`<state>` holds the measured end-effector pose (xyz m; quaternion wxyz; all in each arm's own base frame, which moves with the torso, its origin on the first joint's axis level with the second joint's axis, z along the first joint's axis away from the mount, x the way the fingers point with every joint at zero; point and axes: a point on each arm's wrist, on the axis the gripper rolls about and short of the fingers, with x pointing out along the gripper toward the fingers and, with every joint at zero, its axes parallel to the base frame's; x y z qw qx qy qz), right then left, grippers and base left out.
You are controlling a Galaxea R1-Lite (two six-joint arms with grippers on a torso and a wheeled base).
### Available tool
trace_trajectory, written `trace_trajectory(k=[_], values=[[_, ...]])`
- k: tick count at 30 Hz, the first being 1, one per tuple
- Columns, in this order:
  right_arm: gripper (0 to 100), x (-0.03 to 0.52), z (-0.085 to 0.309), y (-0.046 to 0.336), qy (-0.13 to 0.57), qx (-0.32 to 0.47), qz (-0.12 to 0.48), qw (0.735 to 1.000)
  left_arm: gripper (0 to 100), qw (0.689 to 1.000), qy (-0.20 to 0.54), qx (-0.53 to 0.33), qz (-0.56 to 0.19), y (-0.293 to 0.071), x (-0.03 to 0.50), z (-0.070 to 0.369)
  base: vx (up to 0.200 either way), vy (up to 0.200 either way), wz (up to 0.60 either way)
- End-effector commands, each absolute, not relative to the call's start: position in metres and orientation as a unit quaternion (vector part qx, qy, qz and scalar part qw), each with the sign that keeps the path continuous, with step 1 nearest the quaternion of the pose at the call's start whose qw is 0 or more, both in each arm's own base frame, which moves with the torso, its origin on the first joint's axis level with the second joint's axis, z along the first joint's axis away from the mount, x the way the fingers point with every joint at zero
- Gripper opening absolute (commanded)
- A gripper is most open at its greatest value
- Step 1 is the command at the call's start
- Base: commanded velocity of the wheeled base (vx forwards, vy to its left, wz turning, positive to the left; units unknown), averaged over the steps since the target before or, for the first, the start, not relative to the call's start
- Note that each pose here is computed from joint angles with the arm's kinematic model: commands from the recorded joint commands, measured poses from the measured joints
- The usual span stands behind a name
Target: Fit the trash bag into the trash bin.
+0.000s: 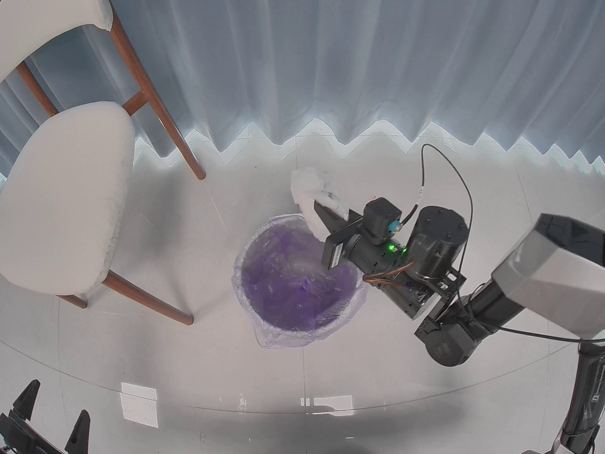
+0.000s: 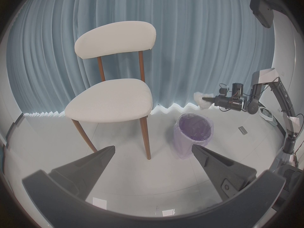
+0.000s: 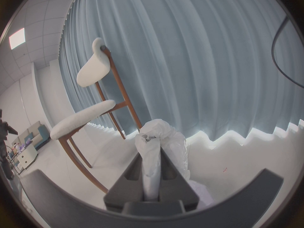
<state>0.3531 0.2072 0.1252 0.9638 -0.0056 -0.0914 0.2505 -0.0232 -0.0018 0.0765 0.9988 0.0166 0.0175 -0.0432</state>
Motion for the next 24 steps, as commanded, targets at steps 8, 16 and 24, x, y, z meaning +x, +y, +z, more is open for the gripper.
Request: trace_trajectory(k=[8, 16, 24], values=[[0, 0.375, 0.029, 0.226, -0.011, -0.043, 0.260, 0.965, 100, 0.999, 0.021, 0.014, -0.042, -0.002, -0.023, 0.071, 0.000, 0.000, 0.00], [100, 0.387, 0.011, 0.232, -0.009, -0.046, 0.257, 0.965, 100, 0.999, 0.021, 0.014, -0.042, -0.002, -0.023, 0.071, 0.000, 0.000, 0.00], [100, 0.380, 0.057, 0.227, -0.052, -0.031, 0.250, 0.966, 100, 0.999, 0.021, 0.014, -0.042, -0.002, -0.023, 0.071, 0.000, 0.000, 0.00]])
